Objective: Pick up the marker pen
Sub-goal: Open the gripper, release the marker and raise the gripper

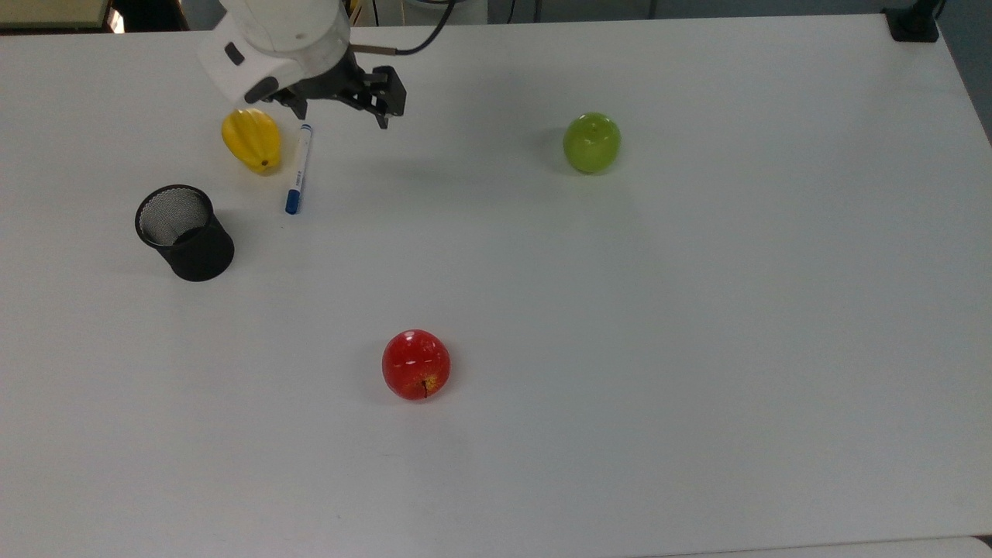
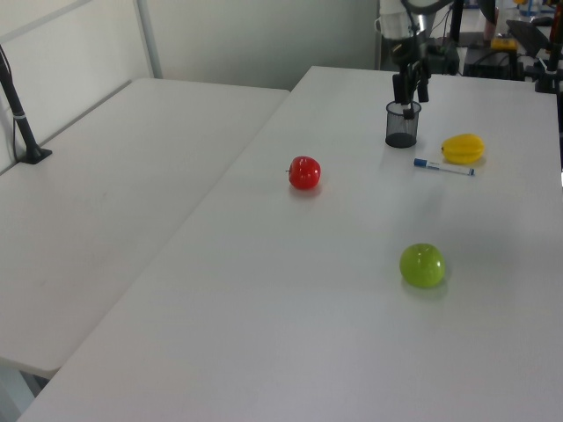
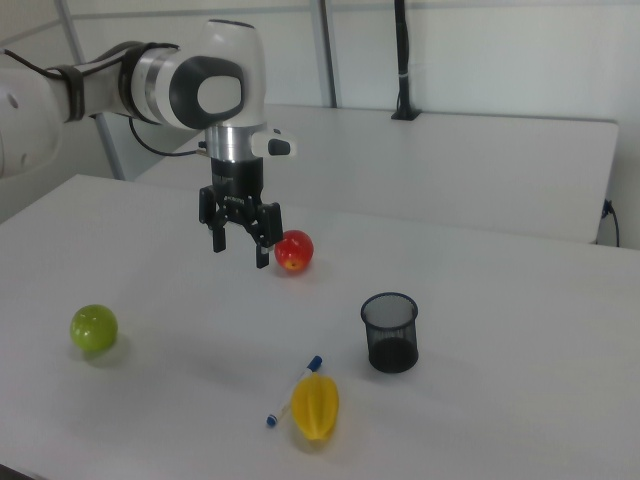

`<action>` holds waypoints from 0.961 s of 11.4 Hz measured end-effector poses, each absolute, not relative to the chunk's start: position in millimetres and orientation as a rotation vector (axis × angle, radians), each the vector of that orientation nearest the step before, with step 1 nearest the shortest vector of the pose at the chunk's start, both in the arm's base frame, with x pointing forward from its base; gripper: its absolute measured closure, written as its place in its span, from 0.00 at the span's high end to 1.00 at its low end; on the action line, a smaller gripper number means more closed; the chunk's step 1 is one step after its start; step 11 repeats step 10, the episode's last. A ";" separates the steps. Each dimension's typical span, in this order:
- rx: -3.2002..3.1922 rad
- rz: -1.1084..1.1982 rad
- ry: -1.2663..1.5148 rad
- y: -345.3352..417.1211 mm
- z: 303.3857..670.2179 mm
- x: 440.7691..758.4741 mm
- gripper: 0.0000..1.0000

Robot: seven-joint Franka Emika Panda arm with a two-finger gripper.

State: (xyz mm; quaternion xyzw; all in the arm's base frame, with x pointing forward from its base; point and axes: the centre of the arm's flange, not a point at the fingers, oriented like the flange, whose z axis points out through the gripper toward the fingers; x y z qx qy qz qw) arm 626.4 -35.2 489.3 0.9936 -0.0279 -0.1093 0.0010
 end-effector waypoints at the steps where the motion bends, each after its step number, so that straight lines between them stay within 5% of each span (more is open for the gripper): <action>1: 3.122 -0.343 -0.113 -44.0 504.1 618.5 1.00; 6: 3.138 -0.299 -0.272 -99.7 597.4 555.0 1.00; 11: 3.141 -0.291 -0.298 -110.1 608.7 543.6 1.00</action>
